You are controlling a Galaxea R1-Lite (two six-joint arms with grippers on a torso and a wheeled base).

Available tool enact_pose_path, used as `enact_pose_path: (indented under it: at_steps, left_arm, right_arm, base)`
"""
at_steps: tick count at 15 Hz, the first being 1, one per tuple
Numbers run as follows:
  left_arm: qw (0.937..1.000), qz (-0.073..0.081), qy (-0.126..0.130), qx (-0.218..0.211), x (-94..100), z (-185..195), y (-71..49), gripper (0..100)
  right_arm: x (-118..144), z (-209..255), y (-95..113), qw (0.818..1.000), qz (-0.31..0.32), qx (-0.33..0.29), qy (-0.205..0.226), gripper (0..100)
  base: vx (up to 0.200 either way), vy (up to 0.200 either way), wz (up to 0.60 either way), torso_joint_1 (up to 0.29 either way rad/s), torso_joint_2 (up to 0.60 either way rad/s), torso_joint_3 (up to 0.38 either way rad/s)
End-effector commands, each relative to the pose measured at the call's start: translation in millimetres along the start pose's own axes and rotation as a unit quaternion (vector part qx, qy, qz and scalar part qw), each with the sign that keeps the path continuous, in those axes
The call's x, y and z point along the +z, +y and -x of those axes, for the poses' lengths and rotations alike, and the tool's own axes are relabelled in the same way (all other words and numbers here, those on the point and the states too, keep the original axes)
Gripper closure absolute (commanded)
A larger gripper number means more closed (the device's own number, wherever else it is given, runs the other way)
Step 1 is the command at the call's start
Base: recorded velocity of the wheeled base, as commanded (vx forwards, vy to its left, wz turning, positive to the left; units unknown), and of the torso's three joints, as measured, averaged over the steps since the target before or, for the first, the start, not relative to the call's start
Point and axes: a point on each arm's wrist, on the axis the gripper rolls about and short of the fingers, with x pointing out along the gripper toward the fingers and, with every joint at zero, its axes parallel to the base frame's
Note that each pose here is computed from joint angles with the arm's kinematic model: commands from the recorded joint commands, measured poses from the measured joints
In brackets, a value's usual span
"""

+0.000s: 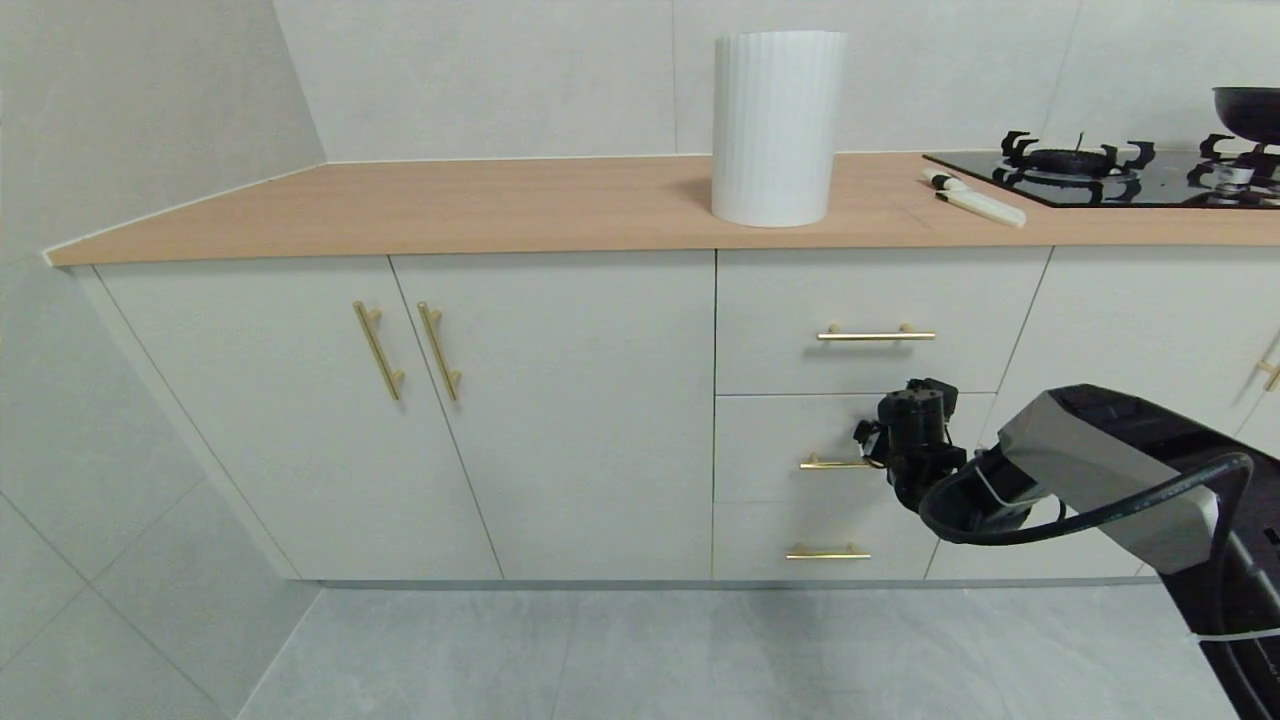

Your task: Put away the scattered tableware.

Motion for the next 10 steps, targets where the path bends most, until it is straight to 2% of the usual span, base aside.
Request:
enact_pose_path:
  at_steps: [1,4,7,9,10]
  left_arm:
    - [1.0,0.0,0.0,0.0,0.0,0,0.0,0]
    - [1.0,0.0,0.0,0.0,0.0,0,0.0,0]
    - [1.0,0.0,0.0,0.0,0.0,0,0.0,0]
    - [1.0,0.0,0.0,0.0,0.0,0,0.0,0]
    - [1.0,0.0,0.0,0.0,0.0,0,0.0,0]
  right_arm:
    - [2,-1,0,1.0,-0.004,0.001,-0.006,0]
    - [4,1,0,1.0,-0.004,0.0,-0.005,0]
    - [10,16,-6,1.0,0.009,-0.003,0.012,0]
    - [16,43,-19,0.997,0.034,0.009,0.064,0]
    - [20,49,-21,0.996,0.035,0.019,0.074,0]
  base:
    - [0.0,0.0,0.0,0.0,0.0,0.0]
    - [0.0,0.0,0.0,0.0,0.0,0.0]
    - [0.0,0.0,0.0,0.0,0.0,0.0]
    - [0.0,0.0,0.0,0.0,0.0,0.0]
    - [0.0,0.0,0.0,0.0,0.0,0.0]
